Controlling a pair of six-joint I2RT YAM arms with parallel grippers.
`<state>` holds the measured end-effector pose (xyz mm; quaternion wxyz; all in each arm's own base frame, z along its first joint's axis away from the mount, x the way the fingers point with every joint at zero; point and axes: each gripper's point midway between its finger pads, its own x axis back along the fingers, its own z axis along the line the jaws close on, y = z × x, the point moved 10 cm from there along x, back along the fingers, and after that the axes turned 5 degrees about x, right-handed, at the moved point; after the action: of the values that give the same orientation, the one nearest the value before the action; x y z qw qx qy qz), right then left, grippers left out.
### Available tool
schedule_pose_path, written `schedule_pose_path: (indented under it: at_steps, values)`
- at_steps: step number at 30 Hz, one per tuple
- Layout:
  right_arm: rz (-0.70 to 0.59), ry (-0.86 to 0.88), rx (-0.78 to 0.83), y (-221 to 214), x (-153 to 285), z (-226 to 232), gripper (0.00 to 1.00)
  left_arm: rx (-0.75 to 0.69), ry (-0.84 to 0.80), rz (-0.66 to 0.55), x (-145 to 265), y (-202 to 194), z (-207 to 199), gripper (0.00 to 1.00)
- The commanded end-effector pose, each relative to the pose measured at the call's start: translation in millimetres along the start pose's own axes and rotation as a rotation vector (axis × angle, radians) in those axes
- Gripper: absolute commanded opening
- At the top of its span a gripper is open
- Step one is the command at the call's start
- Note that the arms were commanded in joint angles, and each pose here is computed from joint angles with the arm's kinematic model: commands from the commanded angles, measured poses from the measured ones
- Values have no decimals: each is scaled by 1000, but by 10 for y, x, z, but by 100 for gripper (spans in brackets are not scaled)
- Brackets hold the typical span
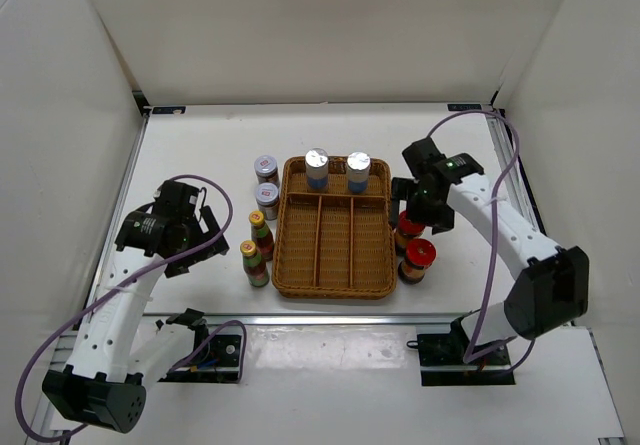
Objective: Organize the condiment bottles
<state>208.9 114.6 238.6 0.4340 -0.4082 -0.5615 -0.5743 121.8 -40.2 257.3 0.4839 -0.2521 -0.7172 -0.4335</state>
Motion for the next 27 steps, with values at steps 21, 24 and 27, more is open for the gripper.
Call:
schedule_pose_path:
  at_steps: [21,24,27]
  values:
    - [-234,-99,30,409,603,11,24,-3,8,-4,-23,5,-5,100]
    - [-274,-11,113,473,792,237,21,-3,8,-4,-23,5,-5,100]
    - [-231,33,187,478,744,468,20,-3,8,-4,-23,5,-5,100]
